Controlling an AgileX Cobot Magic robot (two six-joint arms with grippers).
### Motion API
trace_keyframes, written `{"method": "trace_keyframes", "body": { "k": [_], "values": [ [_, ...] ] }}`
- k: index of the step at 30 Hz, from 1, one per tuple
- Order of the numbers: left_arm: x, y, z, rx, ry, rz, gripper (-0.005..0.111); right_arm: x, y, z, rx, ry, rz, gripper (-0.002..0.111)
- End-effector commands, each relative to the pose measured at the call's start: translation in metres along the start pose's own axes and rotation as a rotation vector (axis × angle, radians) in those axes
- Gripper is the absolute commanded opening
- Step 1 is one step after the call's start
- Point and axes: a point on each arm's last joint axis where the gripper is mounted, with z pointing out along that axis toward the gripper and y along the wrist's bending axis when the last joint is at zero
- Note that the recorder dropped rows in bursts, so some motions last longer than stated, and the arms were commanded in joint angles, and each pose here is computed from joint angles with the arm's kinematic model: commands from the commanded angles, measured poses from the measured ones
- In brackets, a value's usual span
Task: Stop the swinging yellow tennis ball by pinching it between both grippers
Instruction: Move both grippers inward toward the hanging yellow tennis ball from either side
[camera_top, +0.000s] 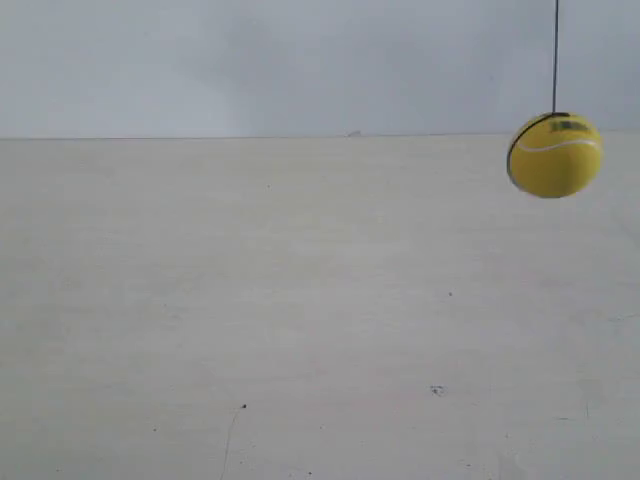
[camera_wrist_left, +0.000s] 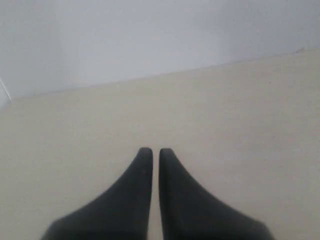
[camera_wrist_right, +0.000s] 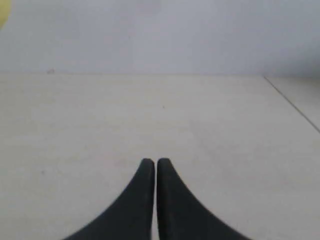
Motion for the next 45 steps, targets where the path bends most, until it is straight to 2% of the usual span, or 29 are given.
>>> {"method": "trace_keyframes", "body": {
  "k": [1, 4, 7, 8, 13, 14, 17, 20, 23, 27, 29, 33, 38, 42, 45],
  "values": [
    [-0.015, 0.002, -0.001, -0.02, -0.174, -0.039, 0.005, -0.013, 0.001, -0.001, -0.011, -0.14, 0.012, 0.0],
    [-0.024, 0.003, -0.003, -0.022, -0.274, -0.14, 0.005, -0.018, 0.002, -0.002, -0.023, -0.195, 0.066, 0.0],
    [-0.033, 0.005, -0.006, -0.03, -0.384, -0.18, 0.005, -0.029, 0.001, -0.005, -0.036, -0.321, 0.127, 0.0],
    [-0.037, 0.006, -0.008, -0.026, -0.43, -0.225, 0.005, -0.032, 0.001, -0.006, -0.044, -0.361, 0.161, 0.0],
    [-0.042, 0.007, -0.011, 0.07, -0.509, -0.615, 0.005, -0.038, 0.001, -0.009, -0.113, -0.424, 0.452, 0.0],
    [-0.043, 0.007, -0.011, 0.083, -0.507, -0.645, 0.005, -0.039, 0.001, -0.009, -0.123, -0.437, 0.472, 0.0],
    [-0.047, 0.002, -0.013, 0.133, -0.544, -0.564, 0.005, -0.042, 0.004, -0.011, -0.145, -0.455, 0.423, 0.0],
    [-0.055, -0.006, -0.012, 0.233, -0.527, -0.545, 0.005, -0.056, 0.007, -0.017, -0.212, -0.477, 0.425, 0.0],
    [-0.071, -0.017, -0.009, 0.398, -0.5, -0.517, 0.005, -0.069, 0.013, -0.016, -0.294, -0.446, 0.39, 0.0],
    [-0.09, -0.038, -0.001, 0.666, -0.437, -0.355, 0.005, -0.075, 0.025, -0.005, -0.412, -0.338, 0.314, 0.0],
    [-0.096, -0.044, 0.008, 0.758, -0.401, -0.34, 0.005, -0.076, 0.033, 0.001, -0.476, -0.296, 0.289, 0.0],
    [-0.1, -0.049, 0.033, 0.837, -0.347, -0.314, 0.005, -0.075, 0.05, 0.015, -0.598, -0.253, 0.215, 0.0],
    [-0.098, -0.058, 0.061, 0.978, -0.329, -0.308, 0.005, -0.068, 0.069, 0.041, -0.666, -0.186, 0.164, 0.0],
    [-0.087, -0.062, 0.087, 0.993, -0.268, -0.296, 0.005, -0.073, 0.082, 0.066, -0.685, -0.134, 0.144, 0.0],
    [-0.077, -0.072, 0.099, 1.018, -0.241, -0.25, 0.005, -0.077, 0.096, 0.086, -0.741, -0.098, 0.099, 0.0]
  ]
}}
